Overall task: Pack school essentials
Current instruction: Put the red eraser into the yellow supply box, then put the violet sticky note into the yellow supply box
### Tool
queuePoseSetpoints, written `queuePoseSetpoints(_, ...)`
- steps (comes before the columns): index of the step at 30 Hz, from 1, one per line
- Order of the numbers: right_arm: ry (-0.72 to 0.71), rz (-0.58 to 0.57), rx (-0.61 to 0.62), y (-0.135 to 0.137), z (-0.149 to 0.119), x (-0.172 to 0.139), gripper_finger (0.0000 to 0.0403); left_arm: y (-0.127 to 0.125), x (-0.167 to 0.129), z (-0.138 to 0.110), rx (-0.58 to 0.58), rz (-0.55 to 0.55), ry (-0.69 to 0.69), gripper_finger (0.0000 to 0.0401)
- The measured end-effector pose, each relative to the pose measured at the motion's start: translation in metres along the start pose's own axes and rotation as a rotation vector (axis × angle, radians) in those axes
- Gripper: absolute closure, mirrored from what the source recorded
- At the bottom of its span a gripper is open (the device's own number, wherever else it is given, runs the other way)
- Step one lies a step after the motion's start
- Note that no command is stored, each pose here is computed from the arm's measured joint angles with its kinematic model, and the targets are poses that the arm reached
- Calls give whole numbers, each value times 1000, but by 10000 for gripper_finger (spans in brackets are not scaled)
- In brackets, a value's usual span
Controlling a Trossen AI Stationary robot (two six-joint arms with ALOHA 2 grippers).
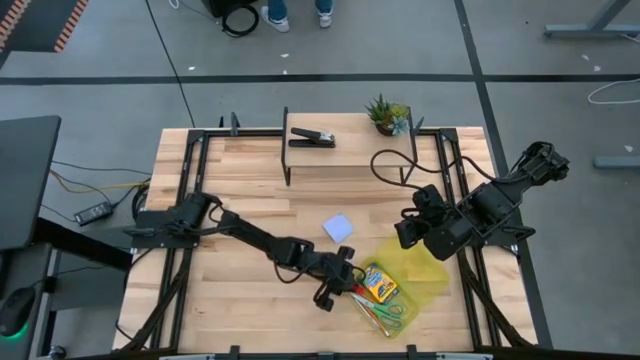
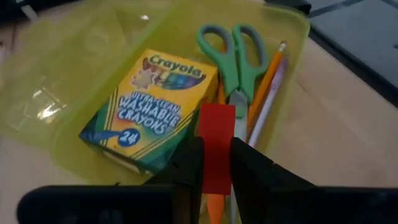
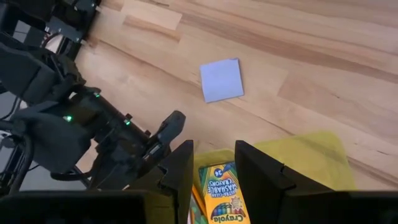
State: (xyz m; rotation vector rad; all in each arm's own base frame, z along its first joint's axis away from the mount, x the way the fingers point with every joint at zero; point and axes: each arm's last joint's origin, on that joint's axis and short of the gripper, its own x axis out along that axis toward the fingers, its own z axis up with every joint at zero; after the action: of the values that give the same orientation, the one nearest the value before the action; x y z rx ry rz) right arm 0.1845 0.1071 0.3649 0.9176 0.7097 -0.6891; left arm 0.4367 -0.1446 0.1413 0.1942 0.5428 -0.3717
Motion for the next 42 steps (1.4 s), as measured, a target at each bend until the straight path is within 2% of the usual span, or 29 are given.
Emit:
queuePoseSetpoints(8, -14, 1, 0, 0, 0, 0, 279, 0, 3, -4, 8, 26, 12, 306)
queuePoseSetpoints(18, -14, 1, -3, 0, 0, 0, 279, -2, 4, -4, 2, 31, 13, 223)
queuePoseSetpoints(22, -20, 1, -4, 0, 1, 0, 279, 0, 2, -3, -25, 33, 17, 204)
queuePoseSetpoints(26, -23, 0, -4, 0, 1, 0, 279, 7, -7, 7, -85, 46, -5, 208)
queuePoseSetpoints(32, -35, 1, -4, 0, 1, 0, 279, 29, -26, 20, -95, 88, -8, 238)
queuePoseSetpoints(37, -49, 1, -5, 0, 1, 0, 279, 55, -33, 7, -105, 126, 106, 255)
queuePoseSetpoints(42, -49, 0, -5, 0, 1, 0, 279, 77, -39, -12, -142, 129, 255, 253)
